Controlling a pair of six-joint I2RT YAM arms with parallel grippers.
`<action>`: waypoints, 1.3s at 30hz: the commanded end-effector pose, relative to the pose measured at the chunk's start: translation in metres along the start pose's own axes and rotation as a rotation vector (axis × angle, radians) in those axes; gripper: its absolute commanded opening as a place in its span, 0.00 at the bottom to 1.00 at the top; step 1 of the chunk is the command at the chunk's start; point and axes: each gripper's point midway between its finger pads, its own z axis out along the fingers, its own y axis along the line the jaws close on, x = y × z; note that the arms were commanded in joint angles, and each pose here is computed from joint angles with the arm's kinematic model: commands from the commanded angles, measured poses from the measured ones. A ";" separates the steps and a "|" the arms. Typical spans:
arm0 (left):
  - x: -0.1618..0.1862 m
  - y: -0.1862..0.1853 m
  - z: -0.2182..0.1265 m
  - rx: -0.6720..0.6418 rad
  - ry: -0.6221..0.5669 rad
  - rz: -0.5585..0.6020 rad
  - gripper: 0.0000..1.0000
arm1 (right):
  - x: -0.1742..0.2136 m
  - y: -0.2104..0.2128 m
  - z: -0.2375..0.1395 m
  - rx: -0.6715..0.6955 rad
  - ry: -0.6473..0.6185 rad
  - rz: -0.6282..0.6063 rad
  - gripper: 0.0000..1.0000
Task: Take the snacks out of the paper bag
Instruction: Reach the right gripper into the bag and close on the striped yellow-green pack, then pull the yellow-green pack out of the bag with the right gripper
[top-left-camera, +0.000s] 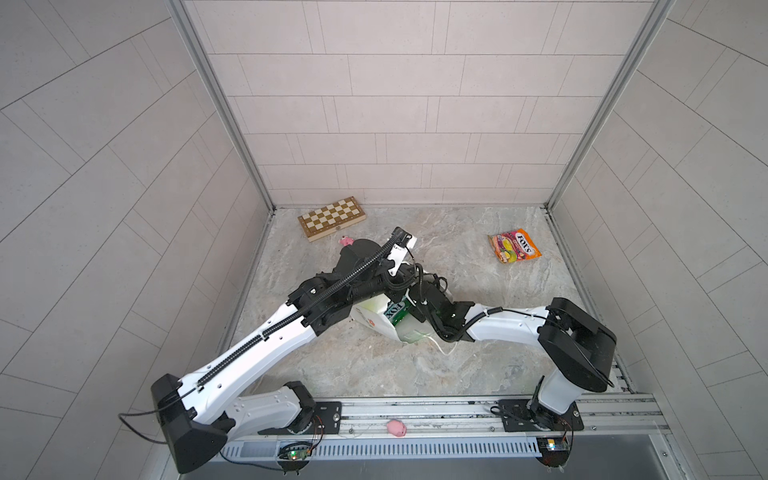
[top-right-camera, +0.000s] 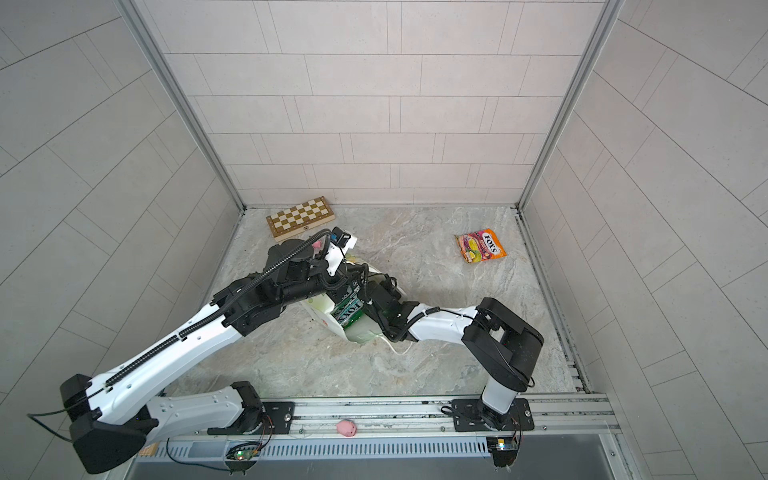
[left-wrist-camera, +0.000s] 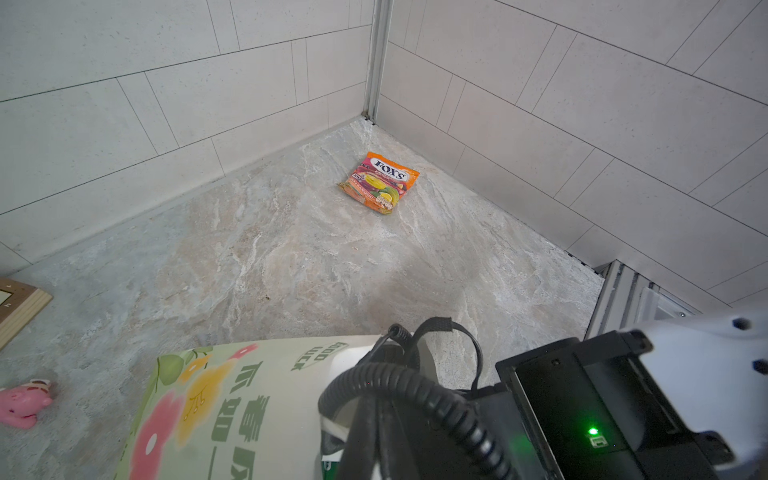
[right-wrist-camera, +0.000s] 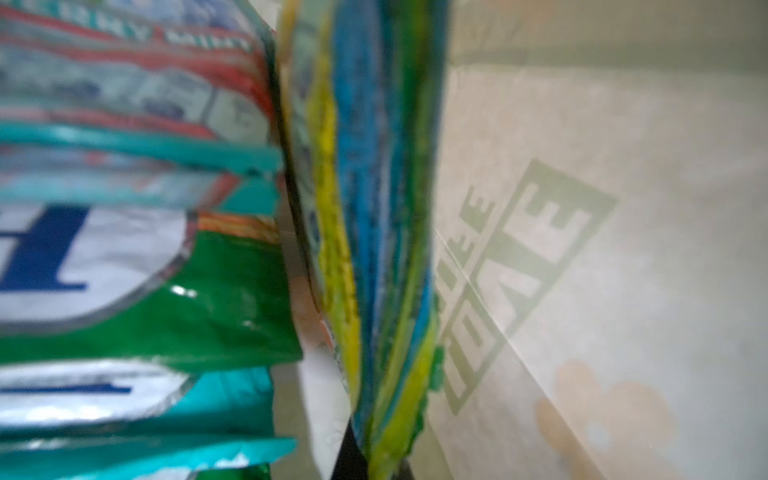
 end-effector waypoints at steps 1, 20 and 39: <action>-0.009 -0.002 -0.006 -0.009 -0.037 0.013 0.00 | -0.018 -0.009 -0.023 -0.018 -0.063 0.029 0.00; -0.007 0.012 -0.003 -0.092 -0.029 -0.005 0.00 | -0.025 -0.060 -0.128 -0.007 -0.221 0.145 0.00; -0.008 0.011 -0.003 -0.087 -0.030 -0.006 0.00 | -0.059 -0.148 -0.228 0.199 -0.357 0.238 0.00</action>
